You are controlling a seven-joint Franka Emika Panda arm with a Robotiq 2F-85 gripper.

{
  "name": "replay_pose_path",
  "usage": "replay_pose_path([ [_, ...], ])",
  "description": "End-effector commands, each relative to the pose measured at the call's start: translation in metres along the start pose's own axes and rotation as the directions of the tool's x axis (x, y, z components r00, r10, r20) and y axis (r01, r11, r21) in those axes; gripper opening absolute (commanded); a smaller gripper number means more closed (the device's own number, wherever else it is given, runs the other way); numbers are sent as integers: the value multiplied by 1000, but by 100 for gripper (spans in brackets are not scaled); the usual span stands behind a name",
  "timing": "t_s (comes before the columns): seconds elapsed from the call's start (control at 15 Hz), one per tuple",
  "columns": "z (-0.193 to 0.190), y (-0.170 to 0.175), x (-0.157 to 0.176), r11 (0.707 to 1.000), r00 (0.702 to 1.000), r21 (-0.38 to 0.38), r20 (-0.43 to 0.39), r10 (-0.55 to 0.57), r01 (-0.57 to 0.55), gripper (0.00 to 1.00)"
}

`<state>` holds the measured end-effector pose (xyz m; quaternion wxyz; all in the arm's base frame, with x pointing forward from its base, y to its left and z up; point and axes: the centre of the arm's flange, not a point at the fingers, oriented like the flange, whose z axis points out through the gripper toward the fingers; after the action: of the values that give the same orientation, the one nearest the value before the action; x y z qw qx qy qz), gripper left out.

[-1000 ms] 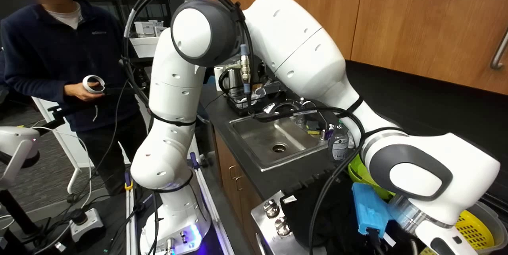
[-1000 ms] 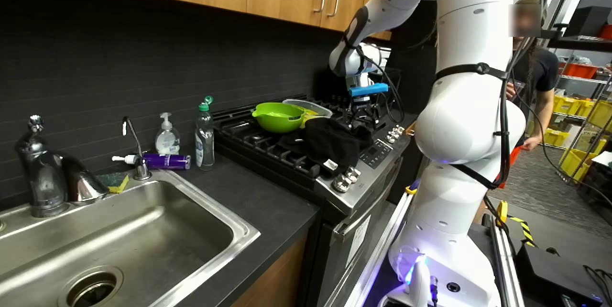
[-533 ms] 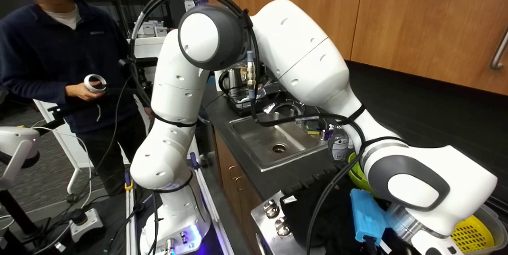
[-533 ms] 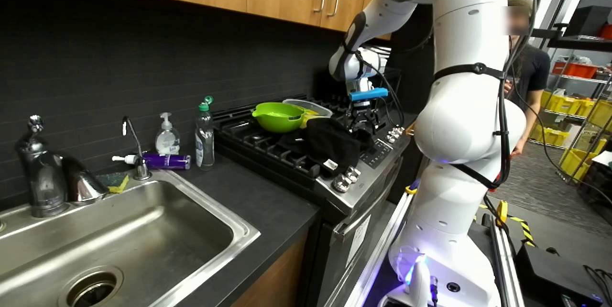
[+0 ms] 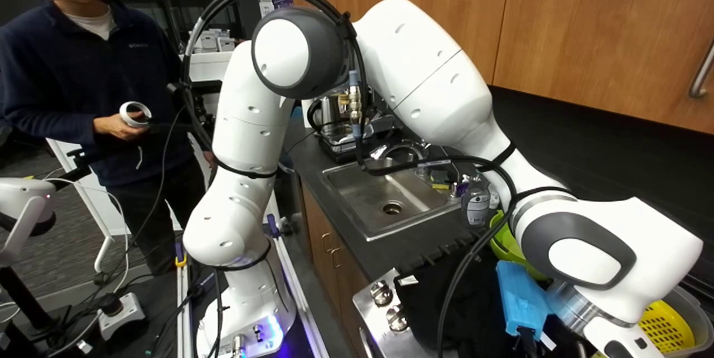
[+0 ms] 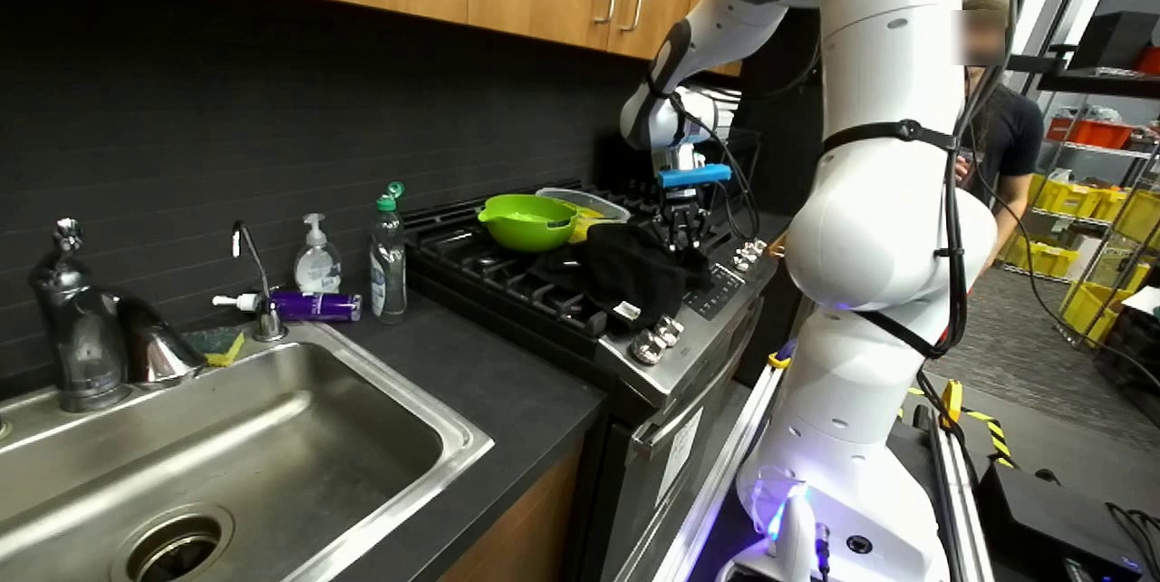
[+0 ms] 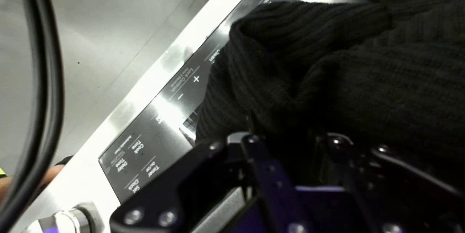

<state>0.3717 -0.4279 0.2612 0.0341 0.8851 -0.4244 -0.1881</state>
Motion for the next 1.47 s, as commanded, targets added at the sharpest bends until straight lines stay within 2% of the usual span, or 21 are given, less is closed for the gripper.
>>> replay_pose_path([
  [0.0,0,3,4,1000,1000,22,-11,-5,5,1],
  [0.13,-7,6,2,1000,1000,30,-26,0,1,0],
  [0.33,-27,10,-2,999,991,30,-130,31,-28,1],
  [0.6,-64,15,-2,997,950,42,-304,73,-64,1],
  [0.8,-89,14,-7,996,919,68,-386,84,-63,1],
  [1.0,-110,9,-16,994,906,103,-419,65,-24,1],
  [1.2,-127,3,-28,991,908,130,-419,33,24,1],
  [1.4,-145,3,-54,982,894,155,-448,-27,107,1],
])
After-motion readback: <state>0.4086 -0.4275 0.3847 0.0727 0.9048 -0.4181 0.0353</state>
